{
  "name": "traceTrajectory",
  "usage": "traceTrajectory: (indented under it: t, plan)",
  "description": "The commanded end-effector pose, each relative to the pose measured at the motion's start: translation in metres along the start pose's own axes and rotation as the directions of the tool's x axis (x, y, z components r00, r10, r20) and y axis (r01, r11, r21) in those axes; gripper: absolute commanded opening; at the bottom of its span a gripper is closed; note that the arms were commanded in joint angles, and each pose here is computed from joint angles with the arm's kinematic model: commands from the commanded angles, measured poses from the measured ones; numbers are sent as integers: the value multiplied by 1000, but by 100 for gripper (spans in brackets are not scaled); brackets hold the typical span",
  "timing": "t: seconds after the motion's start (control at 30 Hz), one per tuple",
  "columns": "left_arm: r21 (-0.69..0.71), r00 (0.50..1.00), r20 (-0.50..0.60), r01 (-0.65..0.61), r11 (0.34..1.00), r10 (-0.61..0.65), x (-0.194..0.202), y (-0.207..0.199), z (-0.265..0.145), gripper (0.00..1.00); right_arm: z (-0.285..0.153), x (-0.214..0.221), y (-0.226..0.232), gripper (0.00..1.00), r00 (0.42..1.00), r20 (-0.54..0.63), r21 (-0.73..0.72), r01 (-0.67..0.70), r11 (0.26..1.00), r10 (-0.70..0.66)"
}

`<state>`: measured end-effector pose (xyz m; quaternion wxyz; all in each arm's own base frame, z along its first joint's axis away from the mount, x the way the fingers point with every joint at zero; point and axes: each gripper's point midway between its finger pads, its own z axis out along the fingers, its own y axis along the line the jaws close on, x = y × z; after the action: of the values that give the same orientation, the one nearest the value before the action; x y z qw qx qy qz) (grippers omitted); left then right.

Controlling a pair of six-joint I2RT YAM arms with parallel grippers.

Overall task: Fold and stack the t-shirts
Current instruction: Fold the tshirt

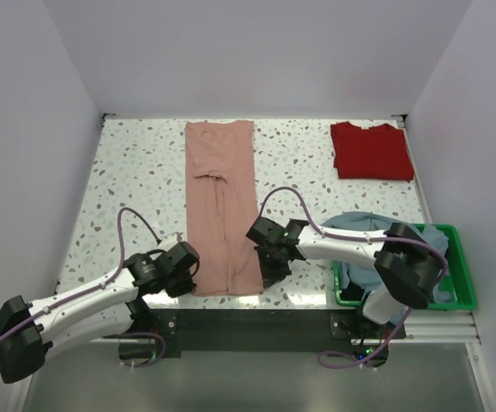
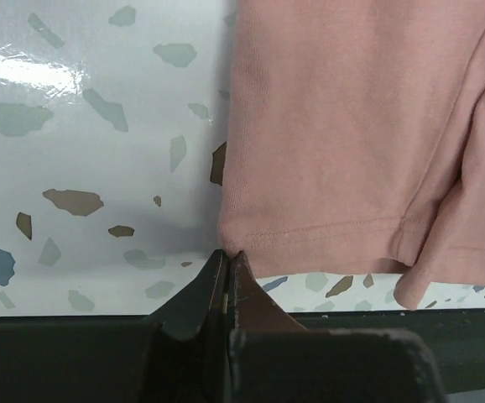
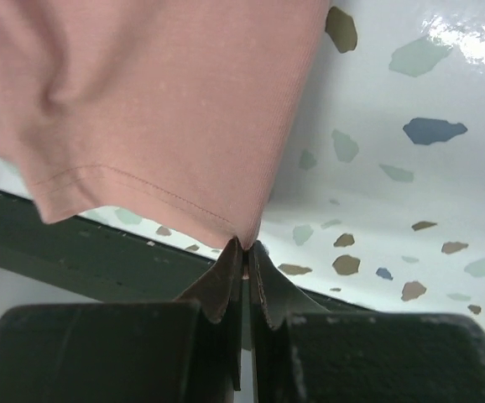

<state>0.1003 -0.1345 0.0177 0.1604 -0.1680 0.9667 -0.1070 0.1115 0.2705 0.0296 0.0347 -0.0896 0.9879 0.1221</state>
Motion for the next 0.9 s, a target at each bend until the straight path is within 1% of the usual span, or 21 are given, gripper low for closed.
traceTrajectory:
  t: [0.0,0.13,0.2,0.3,0.37,0.47,0.63,0.7,0.77,0.8,0.87]
  plan:
    - [20,998,50,22,1000,-23,-13,-10,-13,0,-29,-16,13,0,997,77,-28,-14,1000,16]
    - [9,998,61,8,1000,-8,-20,-15,-21,0,-47,-28,17,0,993,121,-9,-15,1000,16]
    - [27,995,97,13,1000,-16,-30,-23,-31,0,-54,-35,21,0,989,146,-5,-7,1000,7]
    - [23,990,141,23,999,-26,-41,-27,-41,0,-57,-41,22,0,988,156,8,-10,1000,9]
    - [20,989,149,13,1000,-16,-45,-30,-42,0,-56,-45,24,0,988,154,14,-11,1000,8]
    - [35,986,164,-14,999,8,-51,-40,-44,0,-60,-54,27,0,986,170,25,-9,1000,5]
    - [22,971,235,-51,998,44,-71,-51,-52,0,-67,-76,33,0,979,203,8,-20,1000,18]
    - [7,966,243,-90,996,85,-80,-56,-50,0,-66,-85,33,0,978,205,10,-28,1000,25]
    - [-12,969,231,-89,996,90,-90,-60,-45,0,-69,-95,33,0,977,211,-1,-34,999,33]
    - [-22,965,234,-117,993,119,-94,-61,-44,0,-67,-98,33,0,978,205,1,-35,999,34]
    - [-12,958,257,-130,992,128,-109,-68,-44,0,-70,-108,33,0,976,215,-10,-38,999,39]
